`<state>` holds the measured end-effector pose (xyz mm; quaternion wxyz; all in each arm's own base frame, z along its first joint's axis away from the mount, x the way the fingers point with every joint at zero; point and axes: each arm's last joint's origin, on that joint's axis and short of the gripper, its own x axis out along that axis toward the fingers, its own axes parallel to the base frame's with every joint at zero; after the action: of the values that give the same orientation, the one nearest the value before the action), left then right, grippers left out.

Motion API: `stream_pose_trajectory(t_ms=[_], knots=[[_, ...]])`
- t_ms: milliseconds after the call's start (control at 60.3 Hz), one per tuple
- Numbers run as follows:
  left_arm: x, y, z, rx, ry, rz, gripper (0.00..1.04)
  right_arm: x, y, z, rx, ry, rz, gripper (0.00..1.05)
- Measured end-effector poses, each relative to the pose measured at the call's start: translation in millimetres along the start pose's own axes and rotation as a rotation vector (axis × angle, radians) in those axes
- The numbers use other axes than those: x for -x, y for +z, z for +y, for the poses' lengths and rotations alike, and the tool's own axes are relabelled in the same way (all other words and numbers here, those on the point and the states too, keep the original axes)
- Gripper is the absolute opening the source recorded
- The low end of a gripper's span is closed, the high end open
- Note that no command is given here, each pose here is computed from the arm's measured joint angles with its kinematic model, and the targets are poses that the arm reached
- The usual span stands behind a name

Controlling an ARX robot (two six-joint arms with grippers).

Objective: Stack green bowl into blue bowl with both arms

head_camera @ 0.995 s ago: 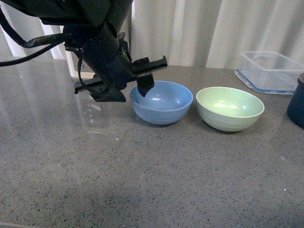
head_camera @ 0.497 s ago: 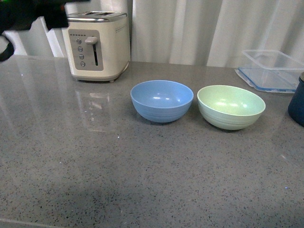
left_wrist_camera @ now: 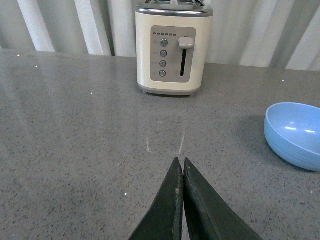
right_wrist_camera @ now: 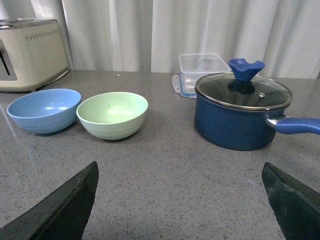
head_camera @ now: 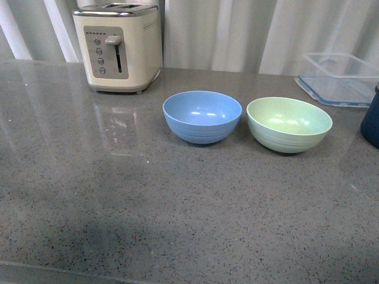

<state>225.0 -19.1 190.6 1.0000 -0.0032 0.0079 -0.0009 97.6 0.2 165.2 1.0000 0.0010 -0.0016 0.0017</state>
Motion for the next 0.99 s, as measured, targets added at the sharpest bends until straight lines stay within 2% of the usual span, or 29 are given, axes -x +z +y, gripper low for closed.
stream_pose_trajectory(t_ms=[265, 365, 663, 995], knots=[[34, -10, 13, 0.001, -0.021, -0.007, 0.04, 0, 0, 0, 0.000, 0.000, 0.000, 0.95], [47, -14, 19, 0.002, 0.006, -0.005, 0.04, 0, 0, 0, 0.000, 0.000, 0.000, 0.95], [73, -30, 19, 0.001, 0.002, 0.003, 0.04, 0, 0, 0, 0.000, 0.000, 0.000, 0.95], [88, -22, 19, 0.001, 0.002, -0.024, 0.04, 0, 0, 0, 0.000, 0.000, 0.000, 0.95]])
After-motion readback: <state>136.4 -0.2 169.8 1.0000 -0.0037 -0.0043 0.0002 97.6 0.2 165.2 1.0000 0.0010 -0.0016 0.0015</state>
